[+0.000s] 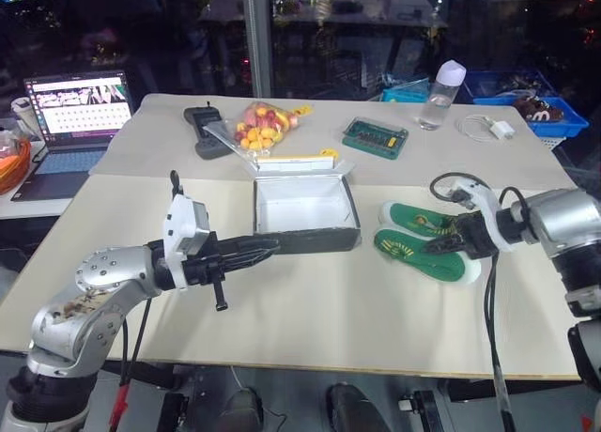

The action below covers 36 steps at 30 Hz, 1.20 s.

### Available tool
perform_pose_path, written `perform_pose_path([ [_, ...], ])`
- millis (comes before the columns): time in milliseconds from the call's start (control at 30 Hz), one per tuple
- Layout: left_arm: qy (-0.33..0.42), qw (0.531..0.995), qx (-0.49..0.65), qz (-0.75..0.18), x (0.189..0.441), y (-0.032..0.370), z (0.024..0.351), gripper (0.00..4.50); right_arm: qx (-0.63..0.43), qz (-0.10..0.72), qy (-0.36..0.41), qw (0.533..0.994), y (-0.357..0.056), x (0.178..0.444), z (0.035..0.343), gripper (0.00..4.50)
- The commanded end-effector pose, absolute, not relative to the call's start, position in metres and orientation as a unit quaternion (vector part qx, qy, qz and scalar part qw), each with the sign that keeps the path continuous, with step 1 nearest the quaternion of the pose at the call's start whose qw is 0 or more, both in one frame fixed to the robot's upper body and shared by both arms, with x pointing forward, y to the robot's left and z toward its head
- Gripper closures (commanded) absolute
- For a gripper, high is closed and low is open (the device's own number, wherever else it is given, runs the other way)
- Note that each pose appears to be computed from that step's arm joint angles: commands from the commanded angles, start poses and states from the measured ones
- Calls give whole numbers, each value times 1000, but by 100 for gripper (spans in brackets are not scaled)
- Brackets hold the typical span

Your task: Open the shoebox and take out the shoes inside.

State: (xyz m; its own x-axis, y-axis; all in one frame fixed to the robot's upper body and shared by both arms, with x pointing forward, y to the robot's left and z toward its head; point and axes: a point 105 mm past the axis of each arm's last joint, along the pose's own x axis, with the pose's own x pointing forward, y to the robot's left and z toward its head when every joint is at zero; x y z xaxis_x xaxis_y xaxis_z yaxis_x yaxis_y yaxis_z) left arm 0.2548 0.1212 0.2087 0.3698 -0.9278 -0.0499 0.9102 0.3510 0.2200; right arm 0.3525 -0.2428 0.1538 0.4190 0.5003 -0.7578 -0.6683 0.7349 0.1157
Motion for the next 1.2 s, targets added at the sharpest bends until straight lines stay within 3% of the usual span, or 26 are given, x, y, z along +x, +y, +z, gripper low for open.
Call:
perform_pose_path([
  [33, -61, 815, 115, -564, 250, 117, 217, 408, -170, 293, 412, 846, -264, 360, 144, 295],
  [67, -60, 815, 115, -564, 250, 117, 217, 408, -189, 286, 407, 846, -267, 362, 145, 280],
  [200, -58, 816, 113, -563, 251, 117, 217, 408, -255, 280, 375, 846, -270, 367, 156, 144],
  [367, -59, 816, 112, -564, 252, 116, 217, 408, -302, 285, 339, 844, -268, 369, 177, 144],
  [567, -59, 818, 114, -561, 253, 117, 217, 408, -351, 329, 307, 821, -254, 353, 201, 144],
  [733, -61, 836, 111, -534, 258, 124, 218, 408, -338, 370, 238, 832, -230, 336, 241, 144],
  [933, -75, 922, 72, -373, 283, 163, 213, 408, -213, 316, 75, 922, -207, 333, 284, 144],
  [1067, -83, 970, 49, -223, 297, 194, 206, 408, -166, 267, 9, 949, -203, 316, 273, 144],
  [1200, -93, 994, 15, -63, 313, 239, 199, 408, -108, 127, -20, 986, -226, 316, 252, 144],
])
